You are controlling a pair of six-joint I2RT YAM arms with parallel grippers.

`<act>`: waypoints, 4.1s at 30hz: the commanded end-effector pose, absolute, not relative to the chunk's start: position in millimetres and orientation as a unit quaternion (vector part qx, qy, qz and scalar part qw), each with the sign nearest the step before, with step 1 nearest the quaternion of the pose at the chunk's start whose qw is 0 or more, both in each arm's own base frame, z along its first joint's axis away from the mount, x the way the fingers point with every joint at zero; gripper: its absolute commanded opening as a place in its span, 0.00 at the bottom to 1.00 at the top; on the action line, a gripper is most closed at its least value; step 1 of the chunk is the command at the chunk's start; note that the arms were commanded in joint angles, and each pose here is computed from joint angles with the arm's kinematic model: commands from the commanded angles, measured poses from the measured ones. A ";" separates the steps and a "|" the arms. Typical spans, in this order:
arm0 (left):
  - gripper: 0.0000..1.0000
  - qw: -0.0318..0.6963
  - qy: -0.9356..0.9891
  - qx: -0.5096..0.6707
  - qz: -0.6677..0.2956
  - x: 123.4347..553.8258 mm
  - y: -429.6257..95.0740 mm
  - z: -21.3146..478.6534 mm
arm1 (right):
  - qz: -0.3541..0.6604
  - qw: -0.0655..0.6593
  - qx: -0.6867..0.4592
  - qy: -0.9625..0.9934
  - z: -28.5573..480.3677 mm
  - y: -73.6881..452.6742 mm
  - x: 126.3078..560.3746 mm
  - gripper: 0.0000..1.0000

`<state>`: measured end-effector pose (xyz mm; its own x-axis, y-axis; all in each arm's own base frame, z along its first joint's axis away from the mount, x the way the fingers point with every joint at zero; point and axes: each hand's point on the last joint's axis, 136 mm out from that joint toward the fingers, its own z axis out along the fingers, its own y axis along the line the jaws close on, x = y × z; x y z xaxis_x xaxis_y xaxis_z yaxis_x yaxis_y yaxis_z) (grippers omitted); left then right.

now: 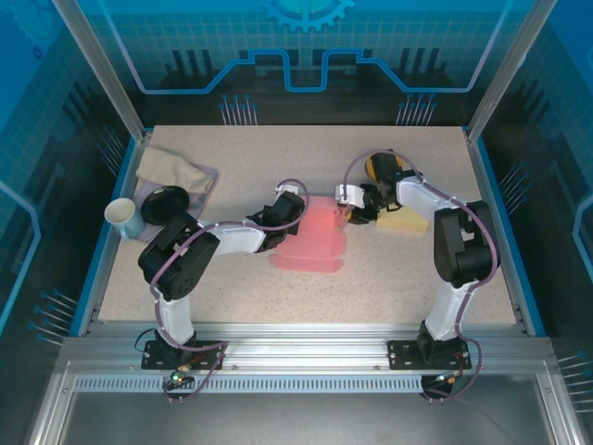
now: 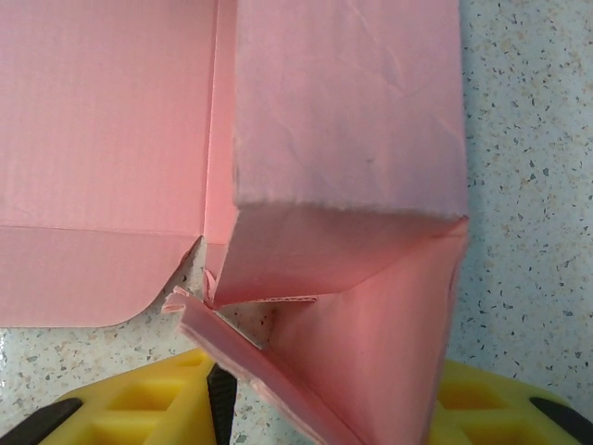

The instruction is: Fold the paper box

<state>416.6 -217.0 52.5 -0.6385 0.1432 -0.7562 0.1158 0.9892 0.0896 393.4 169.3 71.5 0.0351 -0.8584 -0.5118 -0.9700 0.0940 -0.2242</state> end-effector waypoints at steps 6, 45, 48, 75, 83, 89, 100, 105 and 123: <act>0.00 0.389 0.918 0.057 0.046 413.3 -205.9 43.7 | 0.129 0.278 -0.639 0.706 87.7 195.3 384.3 0.43; 0.00 0.266 0.956 -0.102 -0.071 389.2 -223.2 70.4 | 0.087 0.344 -0.320 0.879 87.1 245.2 421.3 0.37; 0.00 0.255 0.957 -0.114 -0.078 388.4 -221.8 70.0 | 0.071 0.350 -0.299 0.885 82.1 237.3 419.0 0.34; 0.00 0.220 0.959 -0.177 -0.035 382.8 -202.7 58.9 | -0.279 0.341 -0.101 0.892 95.6 151.7 416.6 0.41; 0.00 0.220 0.958 -0.182 -0.036 385.1 -203.5 59.0 | -0.199 0.350 -0.074 0.912 99.5 165.1 417.1 0.37; 0.00 0.214 0.959 -0.181 -0.031 385.3 -204.0 52.9 | -0.047 0.370 -0.135 0.918 108.3 214.9 413.0 0.39; 0.00 0.211 0.961 -0.176 -0.028 387.8 -205.3 48.3 | 0.058 0.367 -0.216 0.903 134.9 237.2 381.1 0.57; 0.00 0.238 0.960 -0.141 -0.035 393.3 -207.4 53.3 | 0.165 0.386 -0.223 0.880 171.8 237.1 371.0 0.60; 0.00 0.459 0.887 0.043 0.005 428.8 -223.0 99.0 | 0.259 0.312 -0.091 0.910 160.8 218.4 409.7 0.56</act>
